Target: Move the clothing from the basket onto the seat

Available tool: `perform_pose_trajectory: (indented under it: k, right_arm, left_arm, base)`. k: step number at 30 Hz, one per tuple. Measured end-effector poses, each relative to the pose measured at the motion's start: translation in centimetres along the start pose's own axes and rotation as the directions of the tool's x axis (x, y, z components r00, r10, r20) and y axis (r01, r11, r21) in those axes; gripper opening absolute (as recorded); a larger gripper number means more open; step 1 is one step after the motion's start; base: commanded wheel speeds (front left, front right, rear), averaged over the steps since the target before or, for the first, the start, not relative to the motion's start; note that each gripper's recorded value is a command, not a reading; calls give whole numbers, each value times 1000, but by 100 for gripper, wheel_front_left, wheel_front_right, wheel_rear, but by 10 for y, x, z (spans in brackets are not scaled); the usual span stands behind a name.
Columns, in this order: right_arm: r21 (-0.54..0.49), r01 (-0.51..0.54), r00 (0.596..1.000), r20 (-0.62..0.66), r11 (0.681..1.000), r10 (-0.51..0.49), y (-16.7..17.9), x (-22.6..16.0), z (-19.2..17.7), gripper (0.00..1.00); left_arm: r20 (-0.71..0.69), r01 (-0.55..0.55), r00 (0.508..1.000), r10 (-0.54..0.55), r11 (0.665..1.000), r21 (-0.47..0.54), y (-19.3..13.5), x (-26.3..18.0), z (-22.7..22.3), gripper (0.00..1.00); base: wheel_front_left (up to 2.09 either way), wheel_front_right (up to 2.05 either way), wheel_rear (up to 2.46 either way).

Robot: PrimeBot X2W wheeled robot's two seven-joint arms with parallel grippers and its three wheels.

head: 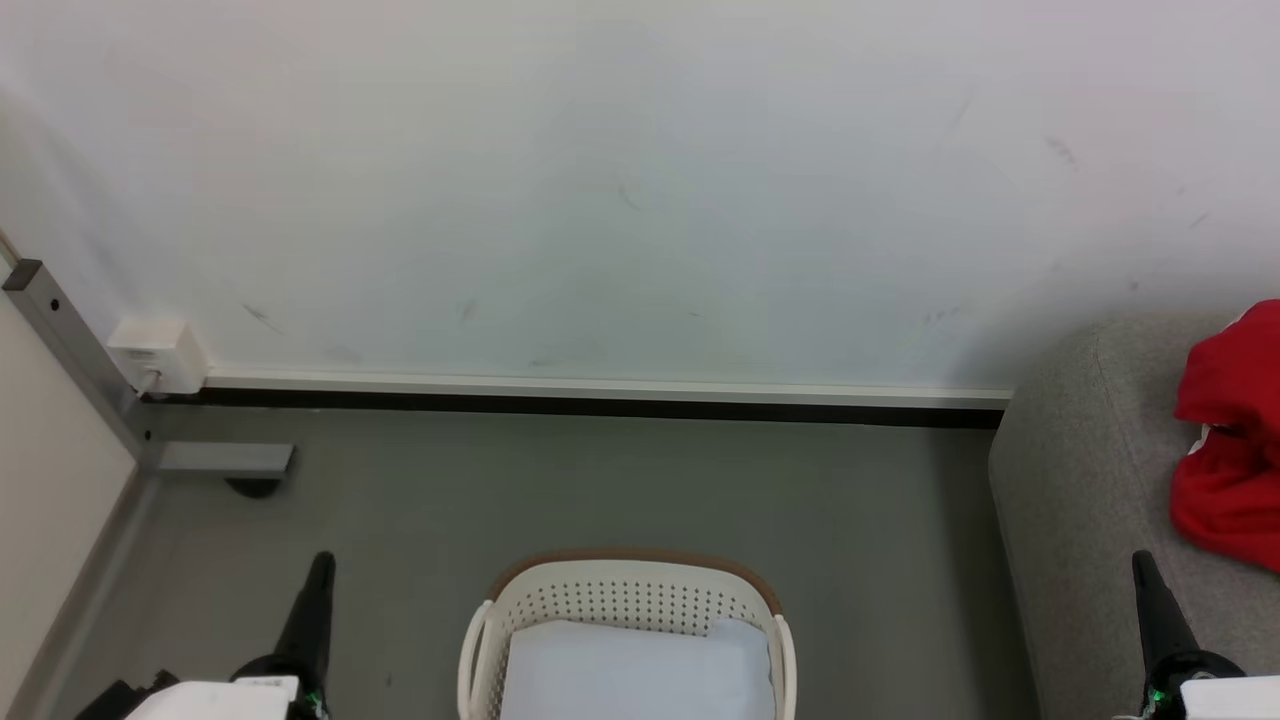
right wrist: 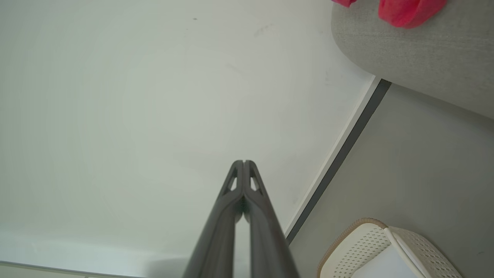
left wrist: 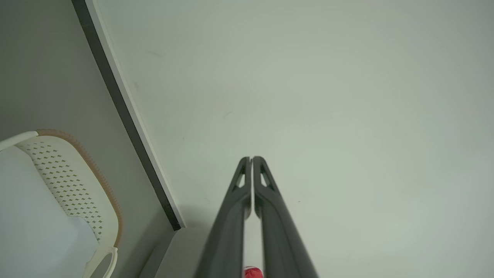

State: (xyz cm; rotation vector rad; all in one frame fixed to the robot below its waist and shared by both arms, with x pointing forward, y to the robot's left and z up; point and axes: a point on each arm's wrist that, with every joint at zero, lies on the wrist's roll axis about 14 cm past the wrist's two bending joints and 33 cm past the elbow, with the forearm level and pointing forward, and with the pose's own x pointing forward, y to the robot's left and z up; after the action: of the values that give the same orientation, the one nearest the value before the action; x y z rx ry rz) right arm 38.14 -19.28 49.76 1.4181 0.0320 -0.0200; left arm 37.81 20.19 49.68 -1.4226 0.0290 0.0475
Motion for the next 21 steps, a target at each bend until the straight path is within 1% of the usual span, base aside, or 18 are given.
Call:
perform_pose_trajectory:
  k: [21]
  right_arm:
    - [147,-25,1000,4,989,24,6,5,6,0]
  left_arm:
    - [-12,34,999,-36,990,-137,-7,9,-1,0]
  base:
    - [0,0,0]
